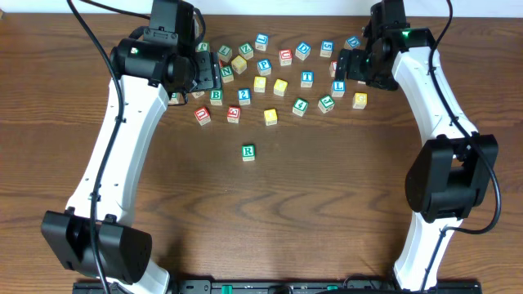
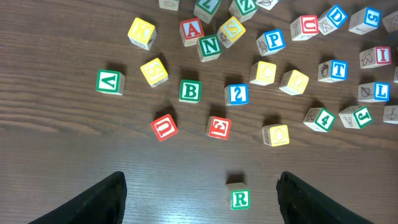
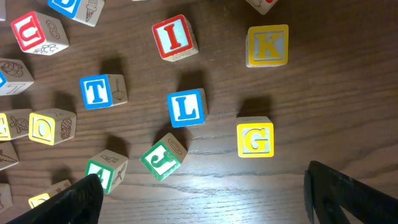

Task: Spell out ROBOT
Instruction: 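Open the left gripper, retract it, and move right gripper to yellow O block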

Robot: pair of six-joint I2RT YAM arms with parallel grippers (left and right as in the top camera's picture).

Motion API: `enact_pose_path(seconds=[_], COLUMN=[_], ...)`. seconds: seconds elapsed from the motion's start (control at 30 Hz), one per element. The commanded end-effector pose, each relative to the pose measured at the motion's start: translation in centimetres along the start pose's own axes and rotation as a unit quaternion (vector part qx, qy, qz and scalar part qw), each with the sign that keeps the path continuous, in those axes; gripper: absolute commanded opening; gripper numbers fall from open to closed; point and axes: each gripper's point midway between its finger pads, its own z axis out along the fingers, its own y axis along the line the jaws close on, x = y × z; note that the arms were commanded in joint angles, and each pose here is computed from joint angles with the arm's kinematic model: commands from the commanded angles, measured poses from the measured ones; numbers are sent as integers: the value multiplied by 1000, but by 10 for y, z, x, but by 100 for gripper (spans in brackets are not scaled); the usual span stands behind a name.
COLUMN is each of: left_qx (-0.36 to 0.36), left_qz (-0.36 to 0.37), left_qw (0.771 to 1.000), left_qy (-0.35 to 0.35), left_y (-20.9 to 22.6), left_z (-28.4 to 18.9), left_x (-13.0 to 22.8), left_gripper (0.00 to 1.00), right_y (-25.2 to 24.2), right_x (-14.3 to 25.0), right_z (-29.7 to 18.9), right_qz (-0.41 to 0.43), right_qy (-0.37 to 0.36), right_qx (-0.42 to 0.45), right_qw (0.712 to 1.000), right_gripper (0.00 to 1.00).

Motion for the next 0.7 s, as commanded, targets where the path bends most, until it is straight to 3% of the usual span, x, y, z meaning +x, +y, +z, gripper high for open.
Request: enact_pose_path(seconds=[0.0, 0.47, 0.67], left_qx=[2, 2, 3], left_qz=[6, 21, 27], left_qw=[1000, 1000, 999], left_qy=[-20, -21, -22], left_y=[-1, -1, -1], left_z=[-12, -12, -11], left_x=[-9, -10, -10], left_gripper=[76, 76, 76], right_y=[7, 18, 53], right_x=[-7, -9, 3], right_z=[-15, -15, -17], right_qz=[-12, -17, -129], right_qy=[-20, -22, -19], right_qx=[-4, -27, -51], right_qw=[1000, 999, 990], right_gripper=[99, 99, 99])
